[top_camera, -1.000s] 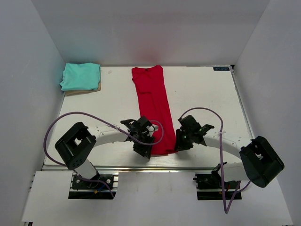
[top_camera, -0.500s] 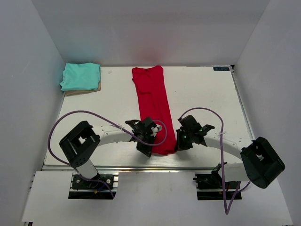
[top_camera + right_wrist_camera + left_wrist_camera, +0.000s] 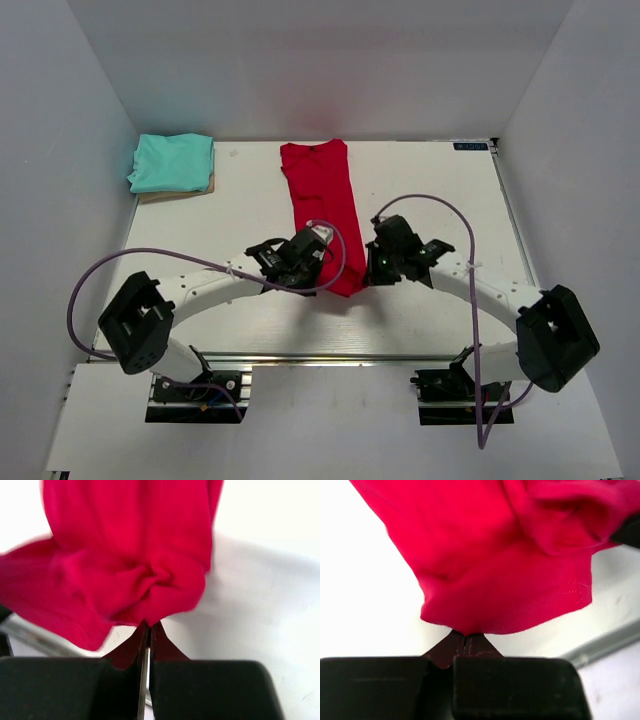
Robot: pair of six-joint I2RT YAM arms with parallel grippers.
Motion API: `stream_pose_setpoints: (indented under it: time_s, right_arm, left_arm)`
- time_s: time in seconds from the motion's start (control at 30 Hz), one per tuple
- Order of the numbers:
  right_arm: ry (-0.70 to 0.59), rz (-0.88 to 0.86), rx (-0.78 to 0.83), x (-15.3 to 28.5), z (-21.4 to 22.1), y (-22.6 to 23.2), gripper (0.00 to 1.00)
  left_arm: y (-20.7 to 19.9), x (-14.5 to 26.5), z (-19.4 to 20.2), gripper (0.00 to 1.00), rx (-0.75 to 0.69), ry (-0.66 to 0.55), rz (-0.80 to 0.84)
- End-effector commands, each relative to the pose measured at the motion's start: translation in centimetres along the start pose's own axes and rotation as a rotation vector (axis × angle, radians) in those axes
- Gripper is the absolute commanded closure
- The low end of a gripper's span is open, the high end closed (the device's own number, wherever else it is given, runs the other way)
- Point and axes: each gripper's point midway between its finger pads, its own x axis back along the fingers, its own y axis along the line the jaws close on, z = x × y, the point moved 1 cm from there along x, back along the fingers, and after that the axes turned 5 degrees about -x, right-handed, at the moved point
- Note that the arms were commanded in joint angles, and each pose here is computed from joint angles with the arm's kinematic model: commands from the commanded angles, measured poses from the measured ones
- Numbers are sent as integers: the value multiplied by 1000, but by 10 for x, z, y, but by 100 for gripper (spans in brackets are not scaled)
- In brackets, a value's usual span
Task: Fold and stack the t-shirts
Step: Grab the bottom of the folded rectangular tshirt with both arms, then fold the folded rectangular tshirt in 1/3 of the way
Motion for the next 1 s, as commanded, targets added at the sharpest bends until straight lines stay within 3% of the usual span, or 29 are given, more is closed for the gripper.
stream_pose_setpoints:
  time_s: [0.0, 0.2, 0.4, 0.53, 0.6, 0.97]
  right_arm:
    - [-114, 51, 42, 5, -49, 8, 100]
    - [-155, 112, 66, -4, -95, 11, 100]
    - [-176, 124, 89, -17, -137, 8, 100]
    - [-187, 59, 148, -21, -172, 23, 100]
    - [-133, 39, 151, -36, -172, 20, 100]
    - [-165, -35, 201, -56, -231, 24, 100]
  left_arm:
    - [15, 9, -46, 100, 47, -141, -106]
    - [59, 2, -88, 100, 125, -221, -258]
    - [95, -15, -124, 100, 153, -245, -293]
    - [97, -14, -158, 100, 132, -313, -234]
    - [104, -18, -164, 100, 139, -310, -228]
    - [137, -44, -193, 100, 159, -296, -204]
